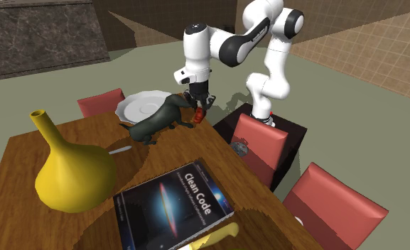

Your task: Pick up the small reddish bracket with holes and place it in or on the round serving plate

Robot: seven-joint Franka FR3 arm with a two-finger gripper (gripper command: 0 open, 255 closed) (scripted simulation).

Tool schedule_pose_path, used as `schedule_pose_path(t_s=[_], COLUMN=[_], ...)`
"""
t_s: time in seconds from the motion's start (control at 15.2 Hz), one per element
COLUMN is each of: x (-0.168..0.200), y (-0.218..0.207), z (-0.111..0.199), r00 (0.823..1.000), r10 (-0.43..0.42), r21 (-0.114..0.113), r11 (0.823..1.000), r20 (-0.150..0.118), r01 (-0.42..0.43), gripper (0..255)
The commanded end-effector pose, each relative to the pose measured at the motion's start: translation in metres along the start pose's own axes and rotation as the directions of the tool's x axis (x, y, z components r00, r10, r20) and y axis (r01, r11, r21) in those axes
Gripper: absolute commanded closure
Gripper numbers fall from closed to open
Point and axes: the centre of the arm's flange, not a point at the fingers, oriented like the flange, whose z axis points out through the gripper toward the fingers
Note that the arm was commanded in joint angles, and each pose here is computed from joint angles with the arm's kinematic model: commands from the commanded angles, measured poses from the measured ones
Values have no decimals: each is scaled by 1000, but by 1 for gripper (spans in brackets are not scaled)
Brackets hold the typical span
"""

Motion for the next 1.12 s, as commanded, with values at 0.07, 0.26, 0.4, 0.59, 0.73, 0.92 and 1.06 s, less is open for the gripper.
schedule_pose_path(t_s=[0.07,0.26,0.4,0.59,0.73,0.92,1.06], x=[-1,-2,-3,-5,-6,-6,-3], y=[0,1,1,1,1,15,41], z=[-15,-31,-41,-57,-68,-77,-78], r00=[1000,1000,1000,1000,1000,1000,1000], r10=[0,0,0,0,0,0,0], r21=[1,1,1,1,1,1,1], r11=[1000,1000,1000,1000,1000,1000,1000], r20=[2,2,2,2,2,2,2], r01=[0,0,0,0,0,0,0], gripper=[255,255,255,255,255,255,255])
